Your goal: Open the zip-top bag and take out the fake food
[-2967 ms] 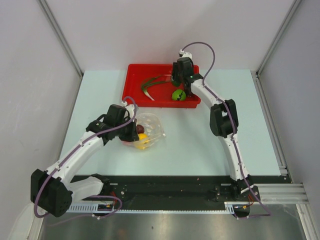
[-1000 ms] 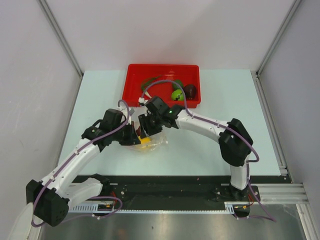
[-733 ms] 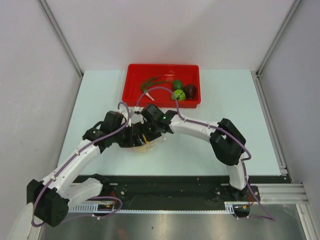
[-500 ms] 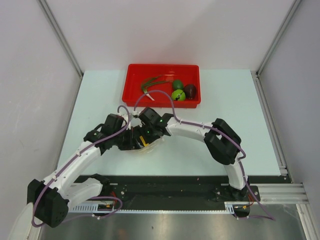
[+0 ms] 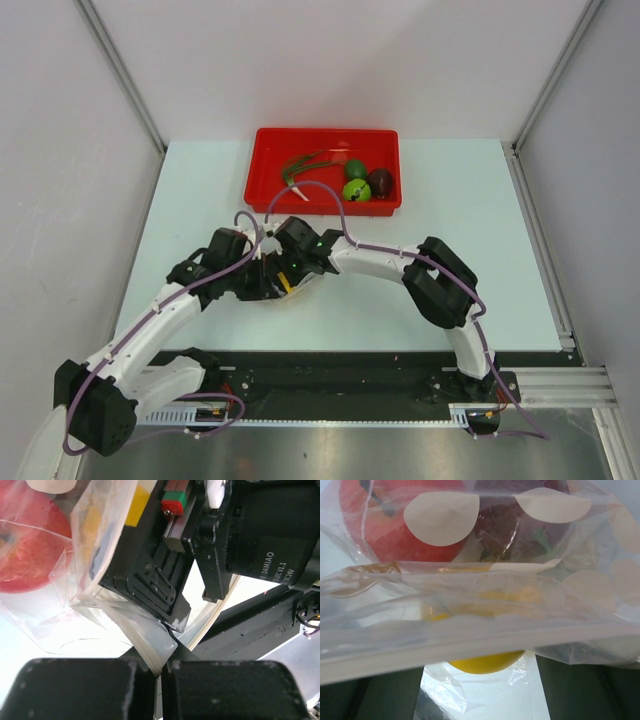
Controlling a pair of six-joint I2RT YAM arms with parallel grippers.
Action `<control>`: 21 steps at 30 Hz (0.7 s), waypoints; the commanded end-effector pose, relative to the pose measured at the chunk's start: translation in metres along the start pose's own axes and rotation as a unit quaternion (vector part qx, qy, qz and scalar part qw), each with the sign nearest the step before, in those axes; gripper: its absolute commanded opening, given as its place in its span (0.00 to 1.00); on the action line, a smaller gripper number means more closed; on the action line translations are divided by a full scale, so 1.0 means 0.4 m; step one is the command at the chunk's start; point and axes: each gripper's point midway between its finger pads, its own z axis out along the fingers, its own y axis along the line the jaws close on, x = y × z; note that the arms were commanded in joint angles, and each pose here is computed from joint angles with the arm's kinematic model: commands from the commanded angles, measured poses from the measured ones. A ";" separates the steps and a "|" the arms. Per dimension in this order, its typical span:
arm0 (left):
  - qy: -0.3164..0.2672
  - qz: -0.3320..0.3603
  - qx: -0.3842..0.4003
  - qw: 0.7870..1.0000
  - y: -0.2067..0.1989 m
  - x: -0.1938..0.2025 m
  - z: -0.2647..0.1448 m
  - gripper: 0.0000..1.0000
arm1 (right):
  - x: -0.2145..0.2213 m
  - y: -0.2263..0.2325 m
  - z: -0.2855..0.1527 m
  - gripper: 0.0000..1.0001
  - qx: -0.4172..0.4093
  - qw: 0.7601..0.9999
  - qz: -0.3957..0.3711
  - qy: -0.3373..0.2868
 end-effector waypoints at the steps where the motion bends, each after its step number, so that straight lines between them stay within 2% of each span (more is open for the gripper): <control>1: -0.022 0.001 0.026 0.999 -0.030 -0.020 -0.008 0.00 | -0.079 0.014 -0.040 0.78 0.008 0.998 -0.022 -0.052; 3: -0.020 -0.001 0.027 0.999 -0.029 -0.017 -0.004 0.00 | -0.099 0.023 -0.069 0.70 0.008 0.998 -0.027 -0.059; 4: -0.022 -0.001 0.029 0.999 -0.031 -0.020 -0.003 0.00 | -0.103 0.025 -0.078 0.61 0.008 0.998 -0.029 -0.061; 8: -0.027 -0.006 0.020 0.999 -0.023 -0.025 0.002 0.00 | -0.125 0.021 -0.137 0.53 0.013 0.997 -0.023 -0.068; 21: -0.054 0.029 -0.034 0.998 0.014 -0.068 -0.017 0.00 | -0.234 0.058 -0.387 0.52 -0.070 0.987 0.023 -0.143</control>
